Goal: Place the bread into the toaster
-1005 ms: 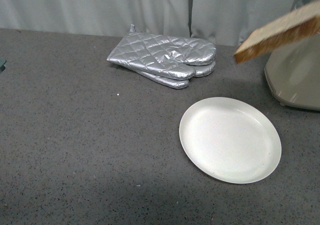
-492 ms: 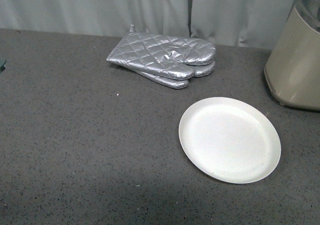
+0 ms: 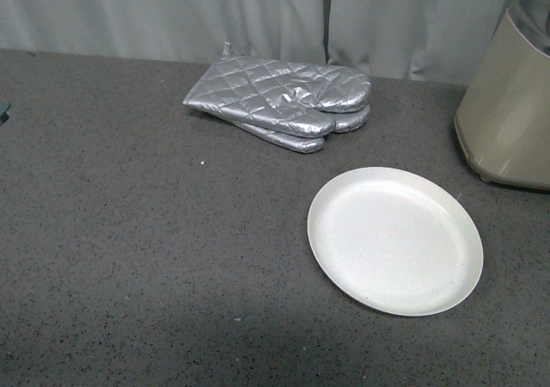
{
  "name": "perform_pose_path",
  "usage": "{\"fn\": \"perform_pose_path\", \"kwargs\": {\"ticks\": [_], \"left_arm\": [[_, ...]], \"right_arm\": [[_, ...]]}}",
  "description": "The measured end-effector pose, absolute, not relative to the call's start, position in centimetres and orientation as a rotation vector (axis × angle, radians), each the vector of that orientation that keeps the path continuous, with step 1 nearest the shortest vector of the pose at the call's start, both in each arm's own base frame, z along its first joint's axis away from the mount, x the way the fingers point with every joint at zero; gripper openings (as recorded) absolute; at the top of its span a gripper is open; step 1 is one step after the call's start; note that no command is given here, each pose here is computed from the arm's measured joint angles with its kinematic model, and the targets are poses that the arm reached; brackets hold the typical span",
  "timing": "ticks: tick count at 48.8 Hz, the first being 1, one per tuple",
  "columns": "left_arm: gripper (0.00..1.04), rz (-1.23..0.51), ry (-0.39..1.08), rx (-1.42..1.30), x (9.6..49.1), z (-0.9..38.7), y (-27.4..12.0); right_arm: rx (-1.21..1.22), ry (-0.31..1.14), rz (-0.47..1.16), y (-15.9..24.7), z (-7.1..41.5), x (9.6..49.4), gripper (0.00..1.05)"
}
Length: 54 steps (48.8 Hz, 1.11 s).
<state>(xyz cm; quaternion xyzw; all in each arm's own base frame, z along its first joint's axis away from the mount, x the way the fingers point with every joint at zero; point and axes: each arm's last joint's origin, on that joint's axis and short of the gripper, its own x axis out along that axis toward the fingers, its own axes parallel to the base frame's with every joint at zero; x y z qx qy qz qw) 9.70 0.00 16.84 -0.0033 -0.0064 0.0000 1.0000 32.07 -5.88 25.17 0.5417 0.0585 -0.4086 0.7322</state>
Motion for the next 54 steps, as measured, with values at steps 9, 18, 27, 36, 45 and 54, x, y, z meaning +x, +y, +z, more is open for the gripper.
{"fn": "perform_pose_path", "kwargs": {"ticks": [9, 18, 27, 36, 45, 54], "left_arm": [[0.98, 0.000, -0.013, -0.007, 9.7, 16.8, 0.0], [0.98, 0.000, -0.013, -0.007, 9.7, 16.8, 0.0], [0.98, 0.000, -0.013, -0.007, 9.7, 16.8, 0.0], [0.98, 0.000, -0.012, -0.007, 9.7, 16.8, 0.0], [0.98, 0.000, -0.013, -0.007, 9.7, 16.8, 0.0], [0.98, 0.000, -0.012, -0.007, 9.7, 16.8, 0.0]], "right_arm": [[1.185, 0.167, -0.933, -5.3, 24.7, 33.1, 0.04], [1.186, 0.168, -0.914, -4.7, 25.3, 33.6, 0.33], [1.180, 0.160, -0.861, -3.9, 27.5, 33.9, 0.72], [1.048, 0.099, -0.696, -1.4, 30.3, 31.1, 0.96], [0.513, -0.022, -0.017, 0.1, 28.8, 22.9, 0.68], [0.080, 0.153, -0.005, 0.0, 16.5, 11.9, 0.31]]}}
